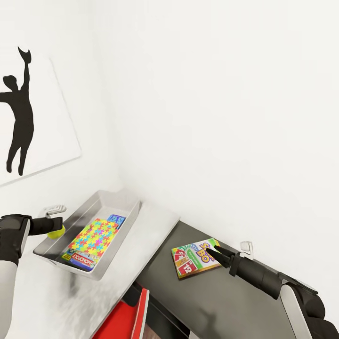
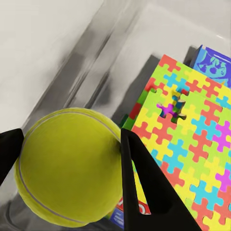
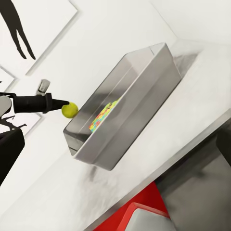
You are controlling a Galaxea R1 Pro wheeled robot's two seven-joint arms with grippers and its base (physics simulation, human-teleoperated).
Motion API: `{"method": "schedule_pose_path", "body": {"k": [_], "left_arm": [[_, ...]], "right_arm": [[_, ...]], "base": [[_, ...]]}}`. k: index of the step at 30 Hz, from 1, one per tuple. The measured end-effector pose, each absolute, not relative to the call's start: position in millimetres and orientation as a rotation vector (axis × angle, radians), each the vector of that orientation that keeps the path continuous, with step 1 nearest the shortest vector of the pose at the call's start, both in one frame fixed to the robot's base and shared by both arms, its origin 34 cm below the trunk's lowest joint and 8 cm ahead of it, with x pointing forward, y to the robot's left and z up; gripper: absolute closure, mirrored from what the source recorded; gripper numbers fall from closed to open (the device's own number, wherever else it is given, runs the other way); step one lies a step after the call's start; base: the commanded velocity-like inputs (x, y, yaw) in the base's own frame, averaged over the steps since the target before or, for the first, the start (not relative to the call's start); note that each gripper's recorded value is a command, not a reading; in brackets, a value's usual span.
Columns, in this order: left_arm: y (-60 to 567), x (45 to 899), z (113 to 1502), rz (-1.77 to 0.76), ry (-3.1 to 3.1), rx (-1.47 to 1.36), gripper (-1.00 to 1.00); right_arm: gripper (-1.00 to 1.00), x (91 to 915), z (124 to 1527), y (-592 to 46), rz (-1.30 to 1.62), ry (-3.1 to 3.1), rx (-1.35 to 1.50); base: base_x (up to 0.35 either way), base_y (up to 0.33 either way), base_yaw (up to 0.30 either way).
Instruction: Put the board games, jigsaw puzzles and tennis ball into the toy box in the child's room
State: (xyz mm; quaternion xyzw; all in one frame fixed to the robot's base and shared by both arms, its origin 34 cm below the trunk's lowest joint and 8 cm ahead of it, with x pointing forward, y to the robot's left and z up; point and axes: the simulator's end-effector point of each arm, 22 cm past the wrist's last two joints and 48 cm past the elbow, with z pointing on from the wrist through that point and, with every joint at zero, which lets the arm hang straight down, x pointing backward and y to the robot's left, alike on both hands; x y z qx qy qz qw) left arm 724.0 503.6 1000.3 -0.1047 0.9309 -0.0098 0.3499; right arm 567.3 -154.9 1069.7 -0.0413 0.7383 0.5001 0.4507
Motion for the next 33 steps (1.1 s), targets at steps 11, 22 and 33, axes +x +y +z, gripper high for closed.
{"method": "schedule_pose_path", "body": {"k": [11, 22, 33], "left_arm": [[503, 724, 992, -0.022, 2.422, -0.271, 1.00], [503, 725, 985, -0.018, 2.430, -0.267, 1.00], [506, 724, 977, 0.006, 2.443, -0.272, 1.00]], "right_arm": [[-1.00, 568, 1065, -155, 1.240, 1.832, -0.097], [-1.00, 569, 1060, -155, 1.242, 1.842, -0.089], [-1.00, 569, 1055, -155, 1.246, 1.852, -0.082]], "base": [[0.000, 0.000, 0.000], [0.000, 0.000, 0.000], [0.000, 0.000, 0.000]]}}
